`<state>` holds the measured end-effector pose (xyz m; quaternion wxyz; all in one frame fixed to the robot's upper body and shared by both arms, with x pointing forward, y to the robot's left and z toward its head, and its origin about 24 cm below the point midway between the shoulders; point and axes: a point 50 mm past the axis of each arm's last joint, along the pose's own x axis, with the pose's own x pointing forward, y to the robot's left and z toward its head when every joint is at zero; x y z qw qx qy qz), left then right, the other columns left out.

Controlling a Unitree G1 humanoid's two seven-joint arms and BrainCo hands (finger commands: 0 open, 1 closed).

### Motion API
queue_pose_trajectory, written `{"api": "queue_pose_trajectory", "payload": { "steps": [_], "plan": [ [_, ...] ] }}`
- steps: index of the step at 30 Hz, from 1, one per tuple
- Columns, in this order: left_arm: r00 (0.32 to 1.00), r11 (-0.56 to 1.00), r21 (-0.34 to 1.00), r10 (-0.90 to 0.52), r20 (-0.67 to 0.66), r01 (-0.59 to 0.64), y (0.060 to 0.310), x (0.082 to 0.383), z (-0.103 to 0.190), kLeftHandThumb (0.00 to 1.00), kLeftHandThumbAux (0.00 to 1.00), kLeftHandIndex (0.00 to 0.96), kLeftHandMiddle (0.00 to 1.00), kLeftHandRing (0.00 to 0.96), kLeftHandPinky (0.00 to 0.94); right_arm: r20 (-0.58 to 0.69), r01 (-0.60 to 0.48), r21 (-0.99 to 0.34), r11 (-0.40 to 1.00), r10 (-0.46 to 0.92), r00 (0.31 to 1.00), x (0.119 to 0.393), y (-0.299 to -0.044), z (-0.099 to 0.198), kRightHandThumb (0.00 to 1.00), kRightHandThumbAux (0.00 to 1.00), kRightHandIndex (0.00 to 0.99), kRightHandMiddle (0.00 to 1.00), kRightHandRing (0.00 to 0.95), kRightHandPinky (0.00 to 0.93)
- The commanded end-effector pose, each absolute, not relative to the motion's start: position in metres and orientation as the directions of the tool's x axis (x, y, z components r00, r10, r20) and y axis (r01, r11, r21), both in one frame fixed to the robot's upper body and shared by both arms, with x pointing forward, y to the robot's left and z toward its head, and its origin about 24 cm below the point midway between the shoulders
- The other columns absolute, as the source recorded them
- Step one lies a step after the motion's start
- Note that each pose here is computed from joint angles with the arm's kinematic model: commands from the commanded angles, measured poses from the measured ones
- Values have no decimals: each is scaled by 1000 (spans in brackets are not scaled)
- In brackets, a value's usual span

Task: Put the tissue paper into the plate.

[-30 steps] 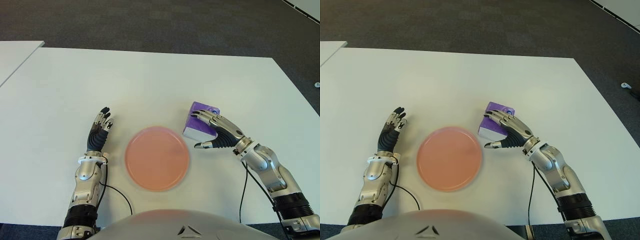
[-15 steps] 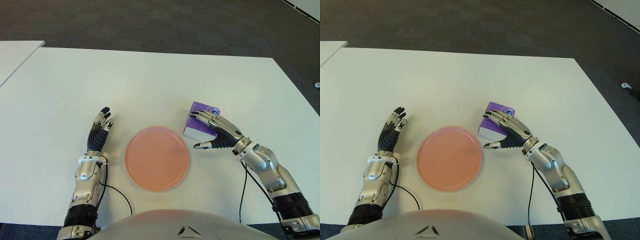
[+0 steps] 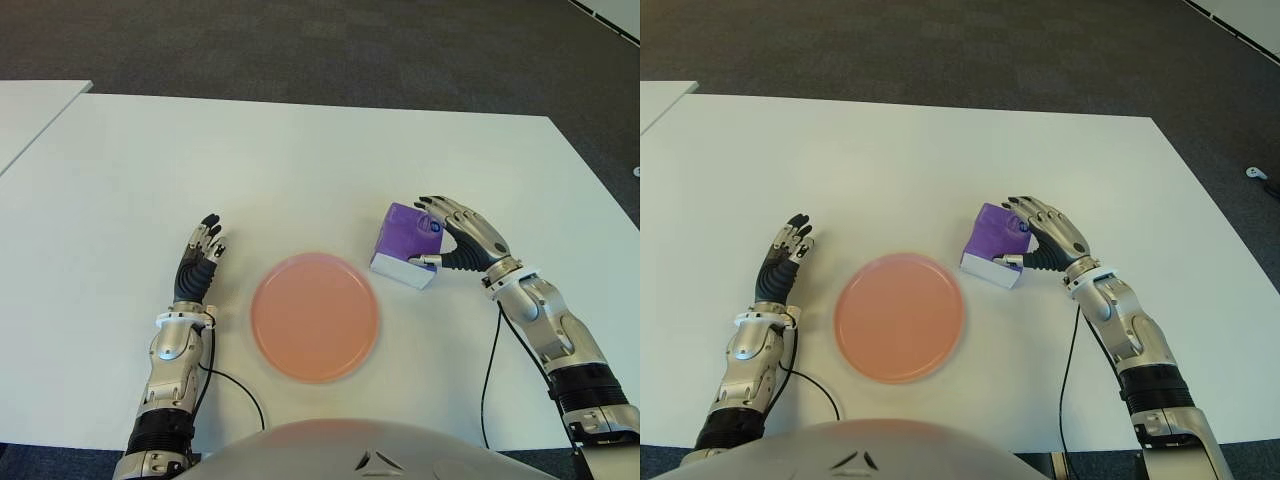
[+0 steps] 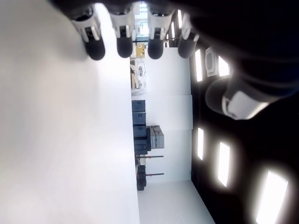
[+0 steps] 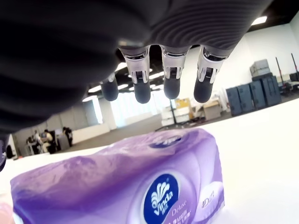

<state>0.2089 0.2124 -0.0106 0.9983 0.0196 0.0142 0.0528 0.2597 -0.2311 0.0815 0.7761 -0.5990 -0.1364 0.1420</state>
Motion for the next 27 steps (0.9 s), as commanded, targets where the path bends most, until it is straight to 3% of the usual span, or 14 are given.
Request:
{"api": "queue_pose_trajectory", "payload": {
  "steps": [1,13,27],
  "plan": [
    [986,993,49,115,-118,-110,214,200,-26,0,455,0,0,0,0,51,-59,-953,298,349,936,259,-232,80,290,337,0,0,0,0],
    [986,993,49,110,-123,-105,212,199,-26,0,451,0,0,0,0,67,-55,-932,359,318,946,259,-234,87,315,341,0,0,0,0],
    [987,993,49,110,-122,-104,211,198,-27,0,457,0,0,0,0,63,-56,-923,382,292,954,268,-231,89,274,348,0,0,0,0]
  ]
}}
